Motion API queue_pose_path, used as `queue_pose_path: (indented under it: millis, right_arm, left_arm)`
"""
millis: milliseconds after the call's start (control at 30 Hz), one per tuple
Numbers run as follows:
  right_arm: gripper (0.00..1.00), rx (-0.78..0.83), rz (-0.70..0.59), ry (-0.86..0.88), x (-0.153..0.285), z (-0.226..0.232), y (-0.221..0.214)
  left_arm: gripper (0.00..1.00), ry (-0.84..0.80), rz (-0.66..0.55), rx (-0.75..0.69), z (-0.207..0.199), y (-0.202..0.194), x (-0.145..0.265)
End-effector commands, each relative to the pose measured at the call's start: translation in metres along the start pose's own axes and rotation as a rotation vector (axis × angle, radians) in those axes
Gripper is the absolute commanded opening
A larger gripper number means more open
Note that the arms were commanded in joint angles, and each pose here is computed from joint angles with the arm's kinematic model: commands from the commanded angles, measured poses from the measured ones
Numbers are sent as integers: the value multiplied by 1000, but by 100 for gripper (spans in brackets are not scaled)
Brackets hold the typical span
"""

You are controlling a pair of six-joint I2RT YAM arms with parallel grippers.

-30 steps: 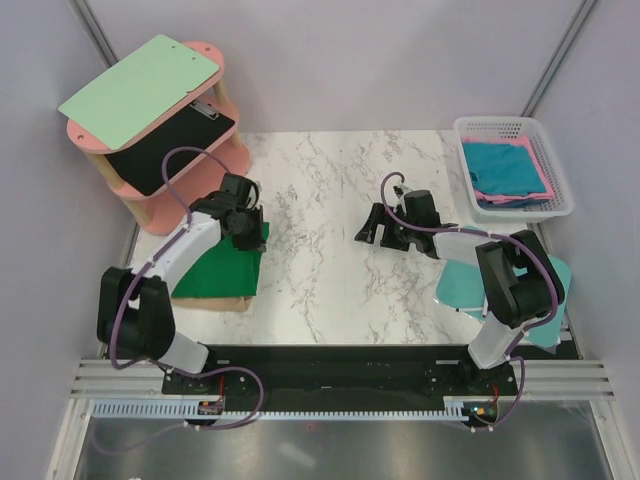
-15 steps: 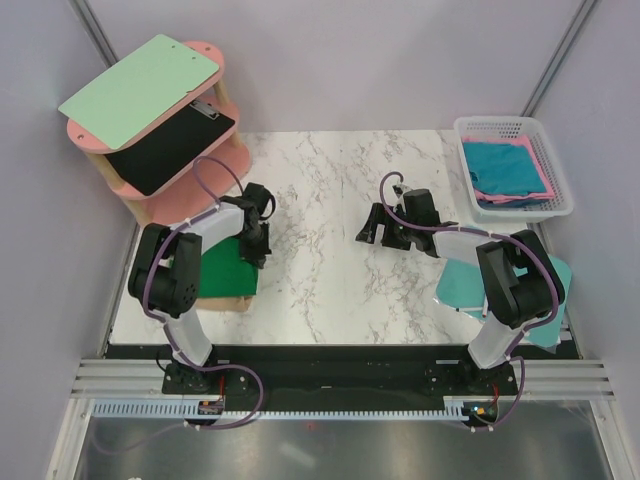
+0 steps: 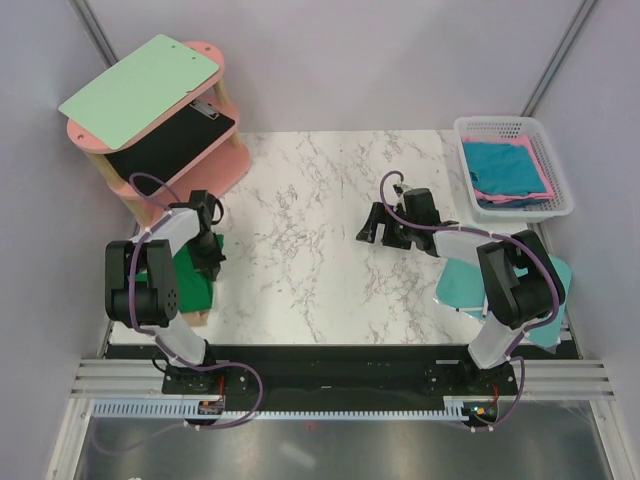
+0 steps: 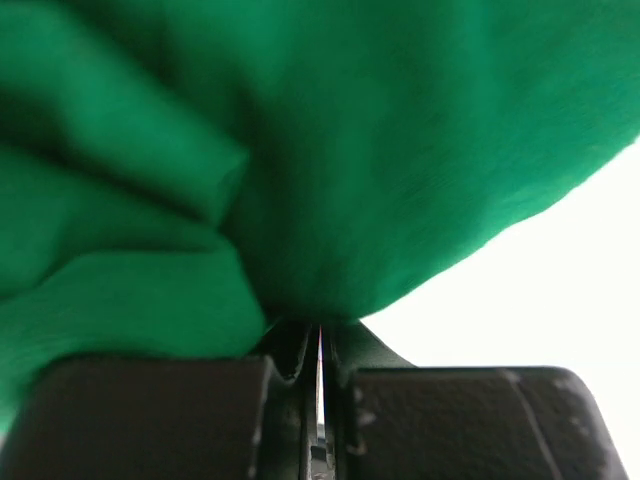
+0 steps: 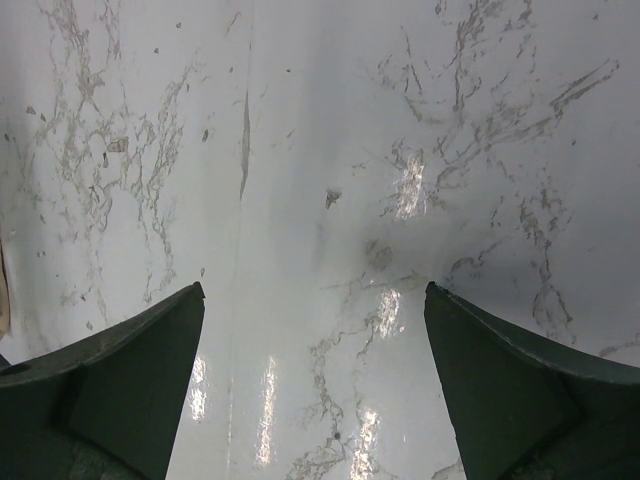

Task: Fold and stack the t-shirts
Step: Put the neatly folded tshirt into the corner of the board with the left arm

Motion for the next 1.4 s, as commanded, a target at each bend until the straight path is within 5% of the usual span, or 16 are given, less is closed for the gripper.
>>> queue_pose_path:
  millis: [0,367,400,433,533,767,967,1367]
  right_arm:
    - [98,14,-36,42,2,15,16]
    - [98,32,-70,22,12,15,19]
    - [98,39,-75,18,14,16,21]
    - [98,50,-90,0,15,14,24]
    - [98,67,-114,-23,19,14,31]
    - [98,119,-191,-105,33,11,57]
    - [98,126,-247,-219,50,-11,74]
    - [98,86,-413,-458,72,-62,122]
  left_arm:
    - [2,127,0,7,39,-7,15]
    - [6,1,-189,19,24,18,62]
    - [16,-10,-217,-2,16,21,70]
    - [45,-17,-263,3,15,29,80]
    - [80,-64,-380,-61,-10,43,107]
    - [100,-290,-558,-178,-76,78,137]
    - [100,-547,-633,-302,-149,98,142]
    - [100,-507,-588,-407,-183,133,100]
Point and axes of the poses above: each gripper's point midway between its finger pads, its own x axis back along the fingers, its own z axis along the line the jaws close on, y = z × x, the point moved 2 cm from there along x, back along the fingers, and after that the axes turned 10 degrees about -x, right-handed, at the moved point
